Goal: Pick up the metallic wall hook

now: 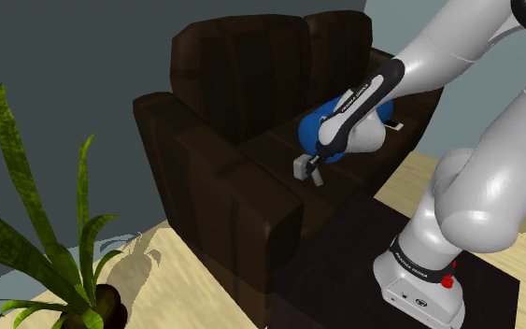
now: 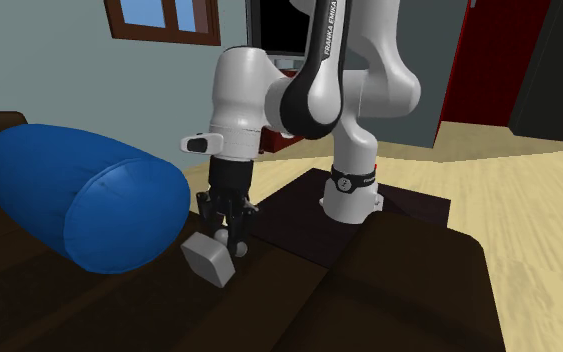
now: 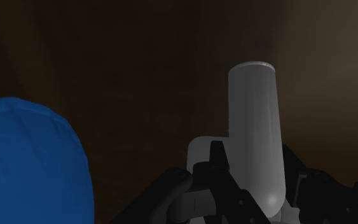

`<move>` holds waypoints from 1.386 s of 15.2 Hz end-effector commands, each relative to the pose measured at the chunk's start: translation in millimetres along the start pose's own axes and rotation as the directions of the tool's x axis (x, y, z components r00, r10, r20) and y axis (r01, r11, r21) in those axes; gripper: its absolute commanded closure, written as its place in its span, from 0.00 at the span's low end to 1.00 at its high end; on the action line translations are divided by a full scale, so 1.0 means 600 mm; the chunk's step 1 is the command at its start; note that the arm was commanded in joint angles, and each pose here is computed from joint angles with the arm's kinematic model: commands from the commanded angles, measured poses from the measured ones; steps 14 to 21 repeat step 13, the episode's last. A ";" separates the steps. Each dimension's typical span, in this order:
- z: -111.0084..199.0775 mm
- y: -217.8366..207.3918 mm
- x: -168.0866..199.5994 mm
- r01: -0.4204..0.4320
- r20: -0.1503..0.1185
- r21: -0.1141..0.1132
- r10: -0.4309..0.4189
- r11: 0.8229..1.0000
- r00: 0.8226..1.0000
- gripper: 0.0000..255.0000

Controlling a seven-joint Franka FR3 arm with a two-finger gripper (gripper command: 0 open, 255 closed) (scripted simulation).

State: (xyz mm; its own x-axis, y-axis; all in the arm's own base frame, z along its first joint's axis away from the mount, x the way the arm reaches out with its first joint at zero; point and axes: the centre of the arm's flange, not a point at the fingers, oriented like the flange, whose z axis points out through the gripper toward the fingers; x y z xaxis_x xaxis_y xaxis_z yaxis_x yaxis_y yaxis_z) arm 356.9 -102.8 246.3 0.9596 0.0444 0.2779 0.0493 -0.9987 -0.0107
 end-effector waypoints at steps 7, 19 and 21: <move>-0.068 0.000 0.021 0.003 0.001 -0.004 -0.003 1.000 1.000 1.00; -0.104 0.000 0.031 0.003 0.001 -0.004 -0.003 1.000 1.000 1.00; -0.104 0.000 0.031 0.003 0.001 -0.004 -0.003 1.000 1.000 1.00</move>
